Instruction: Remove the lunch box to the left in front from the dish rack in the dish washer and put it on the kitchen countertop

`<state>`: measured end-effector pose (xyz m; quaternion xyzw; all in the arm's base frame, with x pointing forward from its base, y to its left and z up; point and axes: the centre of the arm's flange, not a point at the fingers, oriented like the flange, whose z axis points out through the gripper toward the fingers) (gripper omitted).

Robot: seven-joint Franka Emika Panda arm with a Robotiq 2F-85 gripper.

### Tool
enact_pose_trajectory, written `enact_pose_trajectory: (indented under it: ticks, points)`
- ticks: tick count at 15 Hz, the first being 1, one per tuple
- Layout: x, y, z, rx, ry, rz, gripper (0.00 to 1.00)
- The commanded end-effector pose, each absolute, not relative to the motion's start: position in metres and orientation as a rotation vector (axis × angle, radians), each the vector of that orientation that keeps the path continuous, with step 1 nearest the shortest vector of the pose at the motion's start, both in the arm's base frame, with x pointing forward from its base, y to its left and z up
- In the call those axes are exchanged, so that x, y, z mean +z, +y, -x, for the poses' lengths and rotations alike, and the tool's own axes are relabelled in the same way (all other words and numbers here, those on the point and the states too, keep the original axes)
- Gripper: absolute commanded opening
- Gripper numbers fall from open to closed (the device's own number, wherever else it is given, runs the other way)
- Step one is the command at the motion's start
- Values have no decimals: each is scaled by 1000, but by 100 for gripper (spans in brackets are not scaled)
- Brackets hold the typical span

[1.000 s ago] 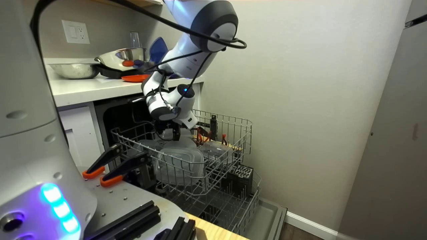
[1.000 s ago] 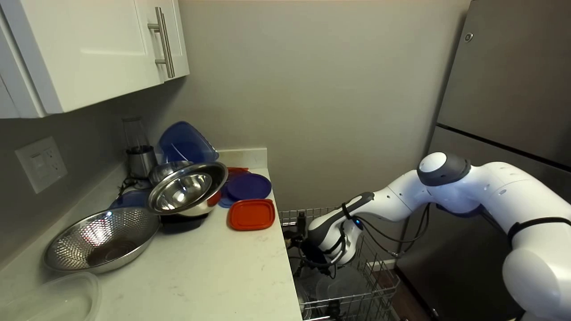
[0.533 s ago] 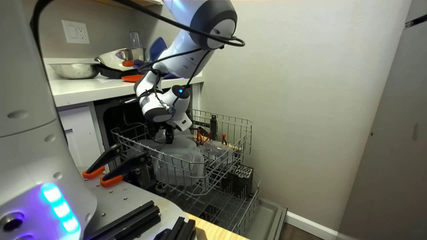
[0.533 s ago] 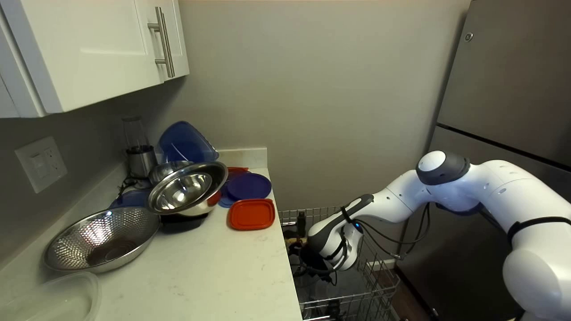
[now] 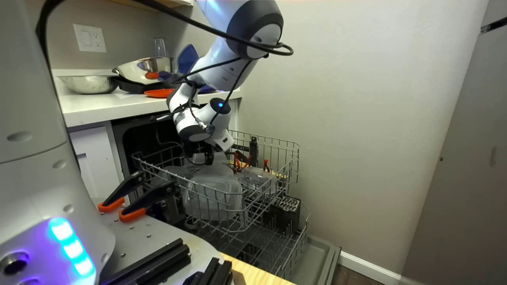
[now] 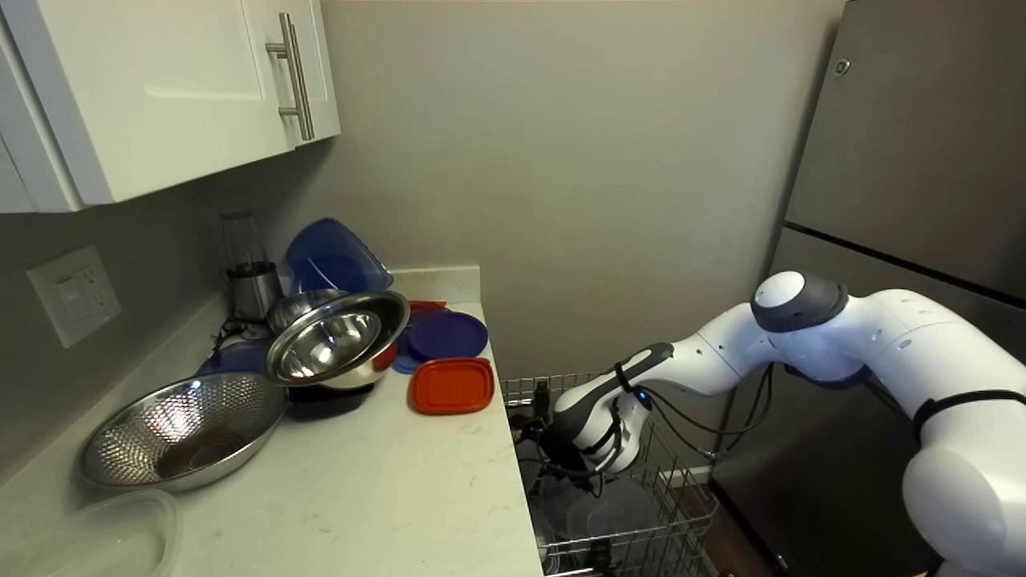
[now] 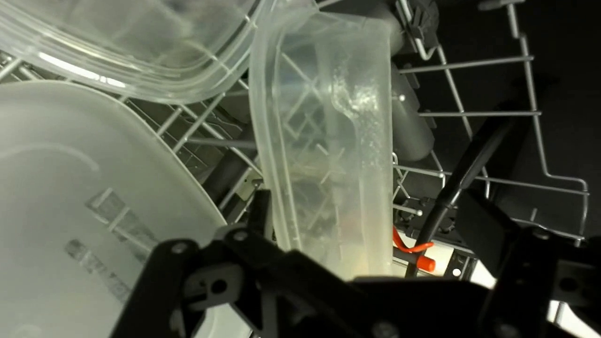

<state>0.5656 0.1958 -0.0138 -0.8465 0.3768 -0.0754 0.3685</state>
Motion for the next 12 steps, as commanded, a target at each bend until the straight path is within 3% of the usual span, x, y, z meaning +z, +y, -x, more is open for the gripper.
enact_pose_trajectory:
  ticks: [1, 12]
  points:
    - [-20, 208, -554, -146, 963, 2148, 100]
    - [-20, 227, -547, -135, 921, 2182, 100]
